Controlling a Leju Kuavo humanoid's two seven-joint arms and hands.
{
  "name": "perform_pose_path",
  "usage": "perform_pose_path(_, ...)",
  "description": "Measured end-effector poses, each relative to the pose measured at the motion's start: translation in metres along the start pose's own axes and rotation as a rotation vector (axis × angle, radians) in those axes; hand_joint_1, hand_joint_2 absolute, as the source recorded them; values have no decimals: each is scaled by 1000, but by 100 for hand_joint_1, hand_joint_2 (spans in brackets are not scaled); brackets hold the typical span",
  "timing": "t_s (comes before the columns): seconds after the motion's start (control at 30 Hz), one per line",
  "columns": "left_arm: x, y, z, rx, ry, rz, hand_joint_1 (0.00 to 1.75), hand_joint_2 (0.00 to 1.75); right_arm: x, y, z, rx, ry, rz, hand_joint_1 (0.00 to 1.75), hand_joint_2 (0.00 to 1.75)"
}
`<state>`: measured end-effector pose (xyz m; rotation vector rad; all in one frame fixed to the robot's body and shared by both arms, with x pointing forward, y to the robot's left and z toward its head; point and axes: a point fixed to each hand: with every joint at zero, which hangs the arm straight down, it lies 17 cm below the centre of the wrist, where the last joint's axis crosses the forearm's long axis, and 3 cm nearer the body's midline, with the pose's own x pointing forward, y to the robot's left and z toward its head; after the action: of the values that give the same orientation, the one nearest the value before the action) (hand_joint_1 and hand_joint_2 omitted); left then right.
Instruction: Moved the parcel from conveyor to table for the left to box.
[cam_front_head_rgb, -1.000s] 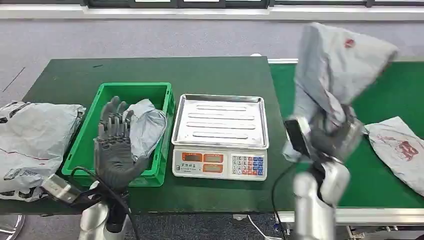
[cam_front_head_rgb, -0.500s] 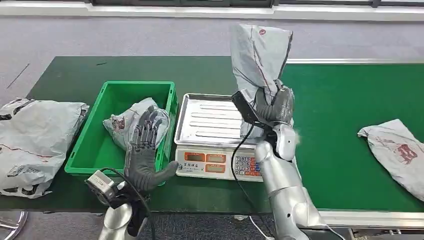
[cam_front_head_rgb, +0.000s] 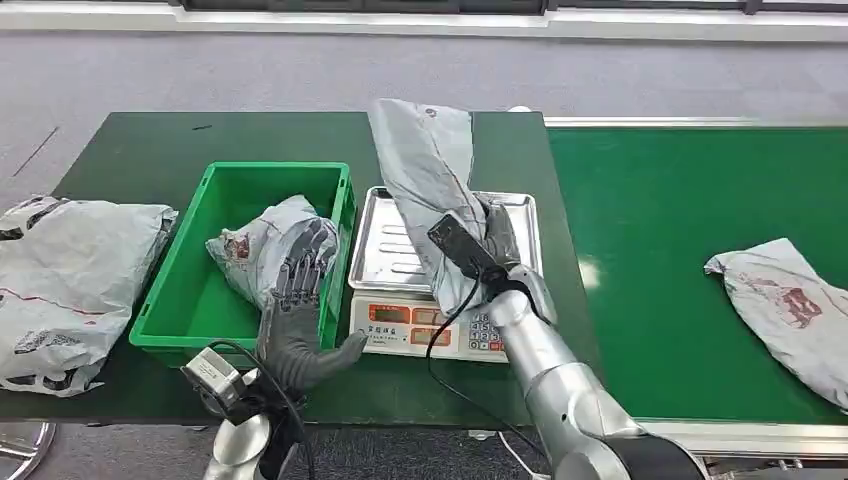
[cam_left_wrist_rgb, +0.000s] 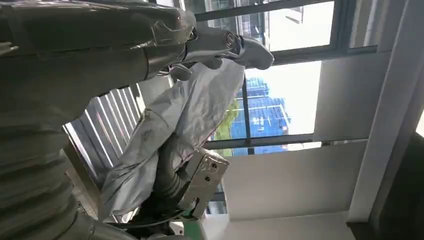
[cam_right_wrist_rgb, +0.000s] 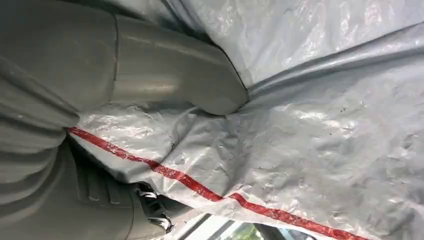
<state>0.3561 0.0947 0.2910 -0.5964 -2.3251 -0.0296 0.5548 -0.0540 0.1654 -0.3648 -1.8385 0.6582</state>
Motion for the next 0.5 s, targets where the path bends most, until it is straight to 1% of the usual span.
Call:
perform_pose_path(0.27, -3, -2, 3, -9, 11, 10, 0, 175, 3, 12, 4, 35, -14, -2, 175, 175)
perform_pose_path(0.5, -8, -6, 5, -15, 24, 13, 0, 175, 3, 14, 5, 34, -14, 4, 175, 175)
